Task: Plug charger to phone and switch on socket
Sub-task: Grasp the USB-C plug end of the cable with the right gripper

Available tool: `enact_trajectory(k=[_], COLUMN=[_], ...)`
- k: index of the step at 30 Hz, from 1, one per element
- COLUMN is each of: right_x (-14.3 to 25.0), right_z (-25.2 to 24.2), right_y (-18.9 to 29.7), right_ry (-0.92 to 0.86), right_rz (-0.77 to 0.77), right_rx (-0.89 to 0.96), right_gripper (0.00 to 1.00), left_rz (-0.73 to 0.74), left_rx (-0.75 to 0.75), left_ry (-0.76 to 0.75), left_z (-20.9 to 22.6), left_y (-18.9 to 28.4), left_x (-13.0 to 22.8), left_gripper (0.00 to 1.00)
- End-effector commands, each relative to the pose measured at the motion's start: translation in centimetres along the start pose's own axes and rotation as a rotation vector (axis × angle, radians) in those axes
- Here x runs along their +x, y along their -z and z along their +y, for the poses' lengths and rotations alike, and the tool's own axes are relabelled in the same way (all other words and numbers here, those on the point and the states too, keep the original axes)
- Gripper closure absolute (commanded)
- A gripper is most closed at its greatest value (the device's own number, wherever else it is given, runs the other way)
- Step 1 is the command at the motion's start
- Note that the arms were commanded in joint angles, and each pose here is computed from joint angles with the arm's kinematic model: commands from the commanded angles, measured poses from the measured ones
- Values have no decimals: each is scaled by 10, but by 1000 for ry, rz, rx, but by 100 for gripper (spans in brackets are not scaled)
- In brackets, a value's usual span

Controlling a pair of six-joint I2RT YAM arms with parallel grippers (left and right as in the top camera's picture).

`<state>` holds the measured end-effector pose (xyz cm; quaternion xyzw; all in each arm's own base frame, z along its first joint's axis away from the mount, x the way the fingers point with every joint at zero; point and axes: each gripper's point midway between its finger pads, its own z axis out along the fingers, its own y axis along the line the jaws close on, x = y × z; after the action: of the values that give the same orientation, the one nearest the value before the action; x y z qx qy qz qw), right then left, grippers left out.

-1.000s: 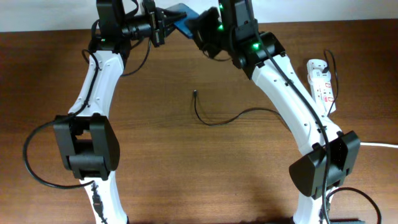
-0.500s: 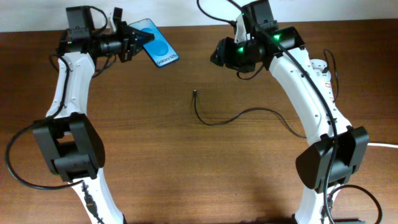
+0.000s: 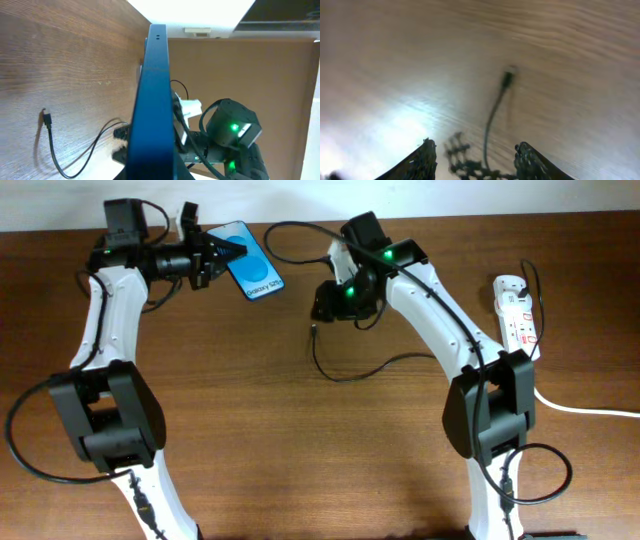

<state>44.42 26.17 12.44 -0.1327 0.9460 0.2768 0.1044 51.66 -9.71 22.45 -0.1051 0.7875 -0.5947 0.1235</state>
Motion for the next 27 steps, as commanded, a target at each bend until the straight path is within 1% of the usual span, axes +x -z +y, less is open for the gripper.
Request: enact_trajectory(k=[1,2,3,4,6,7,10,12,13,16,17,20,22,26,27], right_x=[-16,-28,-34,-34,-24,-16,-5,5,9,19,22,28,32,32,32], right_z=[0,-15,-26,-37,-52,-58,-53,-51,-47,-36,-37,-45,-46,-36,-36], right_y=[43,70,81,85,70,53,25,-4,-13,-39,-46,-61,-73,-90,-93], right_ry=[25,-11,-28,-55,-107,-113,-93,-146,-158,-186,-198,-218,-224,-201,-222], right_rz=[-52,-114,-144,-150,-104,-62,-2,45,59,96,104,121,136,134,130], right_rx=[-361,-489,-539,-545,-448,-341,-204,-26,6,48,77,135,136,127,127], right_gripper=[47,47,47,47,47,47,47,47,48,53,56,58,62,66,67], left_rz=[11,15,18,18,17,15,11,11,11,11,11,11,11,11,11], left_rx=[49,60,65,66,65,61,55,56,56,56,56,56,56,56,56], left_ry=[-26,-25,-26,-25,-26,-26,-26,-26,-26,-26,-25,-25,-26,-26,-26], left_z=[-13,-14,-15,-15,-15,-14,-13,-13,-13,-13,-13,-13,-13,-13,-13], left_y=[11,13,14,14,14,14,14,14,14,14,14,14,14,14,14], left_x=[3,3,4,4,4,3,2,2,2,2,2,3,2,2,2], left_gripper=[100,100,100,100,100,100,100,100,100,100,100,100,100,100,100])
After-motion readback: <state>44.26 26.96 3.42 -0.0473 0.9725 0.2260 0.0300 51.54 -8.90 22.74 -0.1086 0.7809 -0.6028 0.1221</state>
